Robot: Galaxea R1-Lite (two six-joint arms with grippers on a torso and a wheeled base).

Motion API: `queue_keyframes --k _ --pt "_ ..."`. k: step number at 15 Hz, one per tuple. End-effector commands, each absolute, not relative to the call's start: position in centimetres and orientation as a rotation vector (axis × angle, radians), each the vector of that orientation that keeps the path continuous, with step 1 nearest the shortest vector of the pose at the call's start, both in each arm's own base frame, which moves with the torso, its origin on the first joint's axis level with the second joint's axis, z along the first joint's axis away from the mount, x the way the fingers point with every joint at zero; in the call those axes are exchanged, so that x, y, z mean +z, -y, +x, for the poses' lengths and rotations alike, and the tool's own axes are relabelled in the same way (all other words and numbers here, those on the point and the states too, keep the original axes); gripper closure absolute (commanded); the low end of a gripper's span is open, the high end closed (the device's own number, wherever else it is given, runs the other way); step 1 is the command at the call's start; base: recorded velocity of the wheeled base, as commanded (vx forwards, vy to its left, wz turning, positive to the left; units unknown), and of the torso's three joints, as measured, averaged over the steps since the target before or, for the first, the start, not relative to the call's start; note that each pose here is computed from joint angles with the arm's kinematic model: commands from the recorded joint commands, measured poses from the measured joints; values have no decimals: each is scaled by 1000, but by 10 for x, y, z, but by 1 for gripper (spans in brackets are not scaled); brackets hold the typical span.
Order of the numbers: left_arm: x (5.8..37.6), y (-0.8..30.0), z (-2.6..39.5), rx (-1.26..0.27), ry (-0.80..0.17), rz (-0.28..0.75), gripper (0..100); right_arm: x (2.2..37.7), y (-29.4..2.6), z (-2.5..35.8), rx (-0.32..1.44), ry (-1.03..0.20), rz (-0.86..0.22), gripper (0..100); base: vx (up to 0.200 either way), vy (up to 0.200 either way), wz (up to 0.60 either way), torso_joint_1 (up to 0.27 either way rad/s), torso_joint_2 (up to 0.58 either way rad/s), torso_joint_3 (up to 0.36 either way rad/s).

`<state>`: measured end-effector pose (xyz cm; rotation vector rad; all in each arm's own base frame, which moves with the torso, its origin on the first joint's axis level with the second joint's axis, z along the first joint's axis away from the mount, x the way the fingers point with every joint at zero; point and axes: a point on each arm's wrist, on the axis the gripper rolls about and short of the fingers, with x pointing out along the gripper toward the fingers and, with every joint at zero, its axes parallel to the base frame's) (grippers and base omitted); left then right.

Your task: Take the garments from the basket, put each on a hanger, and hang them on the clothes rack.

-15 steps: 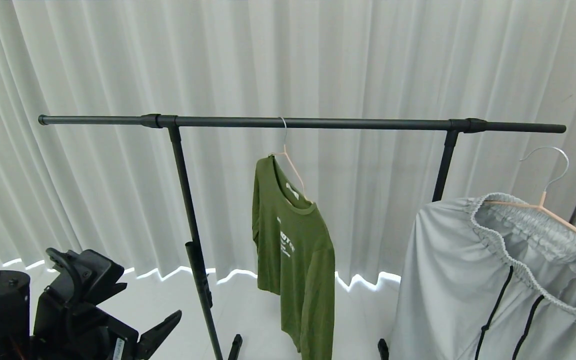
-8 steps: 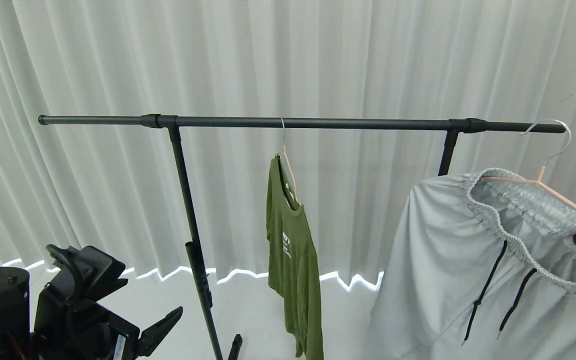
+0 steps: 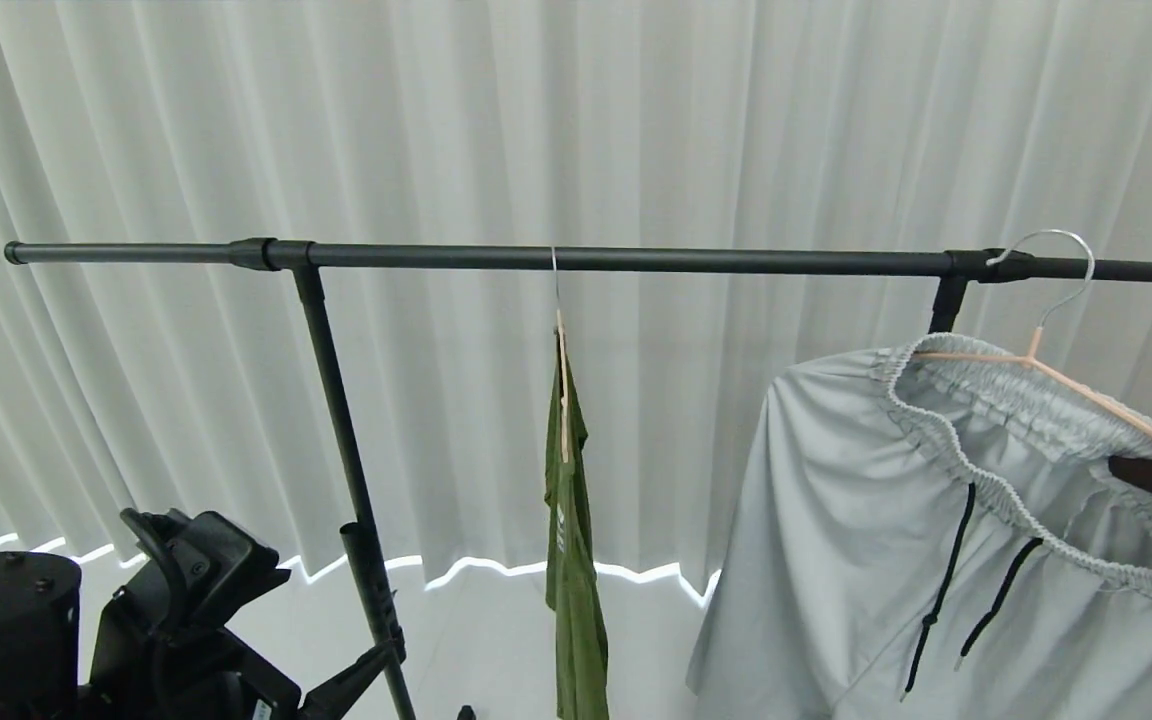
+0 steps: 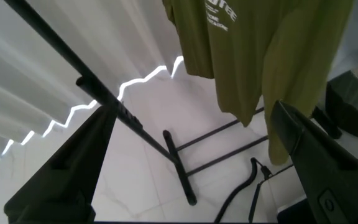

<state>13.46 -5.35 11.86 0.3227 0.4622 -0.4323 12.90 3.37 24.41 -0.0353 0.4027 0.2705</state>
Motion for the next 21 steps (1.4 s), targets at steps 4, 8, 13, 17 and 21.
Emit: queue_keyframes --k 4,8,13,17,21 --pt "116 53 133 -434 -472 325 0 246 -41 147 280 -432 -36 100 200 0 0 -1 4 5" --pt "111 50 126 -437 -483 333 0 239 -42 179 243 -429 -28 100 0 0 0 0 0 0" --pt "113 49 124 -435 -466 327 0 228 -40 216 193 -478 -23 100 0 0 0 0 0 0" --pt "114 48 121 -434 -452 327 0 218 -37 238 164 -493 -24 100 0 0 0 0 0 0" --pt "115 48 121 -434 -451 326 0 214 -38 242 162 -508 -25 100 0 0 0 0 0 0"
